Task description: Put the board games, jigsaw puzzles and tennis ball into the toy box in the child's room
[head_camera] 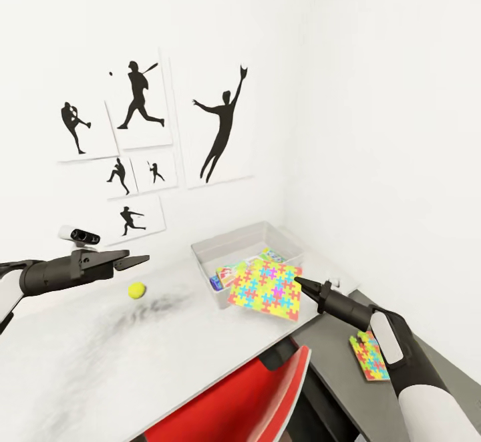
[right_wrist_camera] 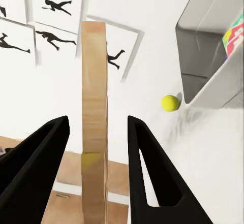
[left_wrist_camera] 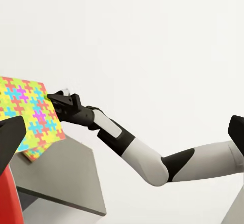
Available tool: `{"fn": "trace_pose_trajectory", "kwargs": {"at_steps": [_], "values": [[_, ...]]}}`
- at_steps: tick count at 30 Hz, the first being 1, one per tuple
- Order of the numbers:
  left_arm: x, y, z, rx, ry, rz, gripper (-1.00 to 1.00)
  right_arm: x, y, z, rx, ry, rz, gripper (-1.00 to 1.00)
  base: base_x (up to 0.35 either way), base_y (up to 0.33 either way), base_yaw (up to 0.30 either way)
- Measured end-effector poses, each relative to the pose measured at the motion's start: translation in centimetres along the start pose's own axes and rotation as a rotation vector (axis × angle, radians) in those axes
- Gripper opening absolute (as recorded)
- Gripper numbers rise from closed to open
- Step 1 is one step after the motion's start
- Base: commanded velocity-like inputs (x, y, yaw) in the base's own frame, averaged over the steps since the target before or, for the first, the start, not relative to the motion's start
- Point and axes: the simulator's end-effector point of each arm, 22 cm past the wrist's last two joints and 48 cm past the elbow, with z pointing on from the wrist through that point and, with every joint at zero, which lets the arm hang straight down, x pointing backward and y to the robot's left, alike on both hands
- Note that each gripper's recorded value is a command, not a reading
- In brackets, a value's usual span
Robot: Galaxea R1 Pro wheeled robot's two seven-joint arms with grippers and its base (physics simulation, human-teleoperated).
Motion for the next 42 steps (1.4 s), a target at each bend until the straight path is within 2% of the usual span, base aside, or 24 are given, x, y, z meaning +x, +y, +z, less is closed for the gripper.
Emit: {"fn": "trace_pose_trajectory", "kwargs": {"at_steps": [42], "values": [[-0.03, 0.03, -0.03, -0.001, -0.002, -0.001, 1.0, 0.14, -0.17, 0.07, 0.009, 0.006, -0.005, -1.0, 0.046, -0.014, -0.005]]}}
